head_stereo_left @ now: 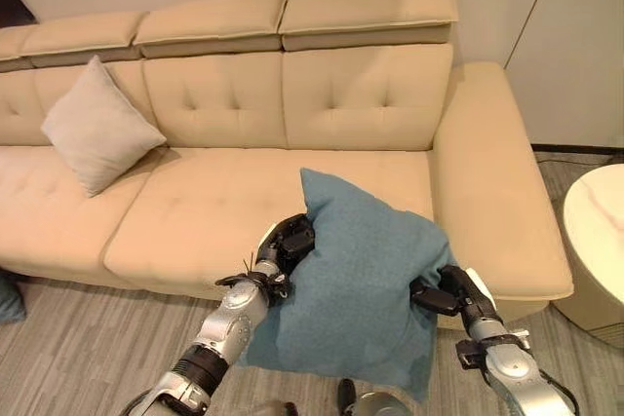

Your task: Pick up all the scattered cushions and arrange them neatly on the sofa.

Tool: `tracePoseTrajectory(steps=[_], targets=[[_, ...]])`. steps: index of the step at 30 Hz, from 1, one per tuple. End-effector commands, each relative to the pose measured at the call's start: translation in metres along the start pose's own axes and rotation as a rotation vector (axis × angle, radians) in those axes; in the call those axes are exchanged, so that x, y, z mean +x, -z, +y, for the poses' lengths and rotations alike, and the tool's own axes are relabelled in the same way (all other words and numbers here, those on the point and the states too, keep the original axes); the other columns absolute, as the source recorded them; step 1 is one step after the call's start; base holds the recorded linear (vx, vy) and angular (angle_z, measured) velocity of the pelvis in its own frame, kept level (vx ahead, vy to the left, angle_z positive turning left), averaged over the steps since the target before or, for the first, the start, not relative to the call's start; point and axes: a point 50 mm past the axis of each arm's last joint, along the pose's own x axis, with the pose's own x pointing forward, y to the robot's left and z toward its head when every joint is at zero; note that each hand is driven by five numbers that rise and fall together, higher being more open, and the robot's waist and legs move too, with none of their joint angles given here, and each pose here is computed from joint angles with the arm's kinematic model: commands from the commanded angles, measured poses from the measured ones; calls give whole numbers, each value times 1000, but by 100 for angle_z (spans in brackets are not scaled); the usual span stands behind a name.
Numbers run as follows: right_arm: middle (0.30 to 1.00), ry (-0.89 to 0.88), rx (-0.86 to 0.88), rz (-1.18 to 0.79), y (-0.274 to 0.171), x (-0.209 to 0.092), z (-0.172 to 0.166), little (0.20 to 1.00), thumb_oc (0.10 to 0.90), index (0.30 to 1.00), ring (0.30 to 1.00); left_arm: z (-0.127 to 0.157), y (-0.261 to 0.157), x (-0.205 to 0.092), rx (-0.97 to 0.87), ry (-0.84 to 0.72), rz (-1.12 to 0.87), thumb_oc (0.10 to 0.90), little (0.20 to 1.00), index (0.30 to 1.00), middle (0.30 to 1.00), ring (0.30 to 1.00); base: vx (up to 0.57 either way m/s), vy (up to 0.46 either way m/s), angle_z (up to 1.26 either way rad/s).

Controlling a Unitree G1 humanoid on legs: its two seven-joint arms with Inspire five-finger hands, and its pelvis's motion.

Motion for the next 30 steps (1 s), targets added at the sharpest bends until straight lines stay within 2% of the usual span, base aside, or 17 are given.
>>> tracePoseTrajectory(steps=[1, 12, 13, 18, 24, 30], targets=[[300, -140, 30, -473, -96, 9, 35, 300, 400, 300, 300, -100, -37, 6, -39, 387, -224, 400, 300, 300, 300, 300, 286, 111, -127], [300, -149, 20, -470, -94, 9, 44, 300, 400, 300, 300, -100, -30, 7, 21, 352, -218, 400, 300, 300, 300, 300, 218, 208, -48], [300, -154, -7, -504, -103, 12, 49, 300, 400, 300, 300, -95, -34, 7, 22, 316, -243, 400, 300, 300, 300, 300, 63, 209, -32], [300, -145, 36, -478, -97, 10, 51, 300, 400, 300, 300, -75, -33, 2, -8, 210, -275, 400, 300, 300, 300, 300, 170, -3, -31], [300, -71, 93, -429, -83, 6, 43, 300, 400, 300, 300, -56, -41, 3, -9, 91, -325, 400, 300, 300, 300, 300, 175, -126, 84], [300, -56, 53, -444, -86, 11, 36, 300, 400, 300, 300, -40, -40, 0, -42, 2, -337, 400, 300, 300, 300, 300, 96, -13, 86]])
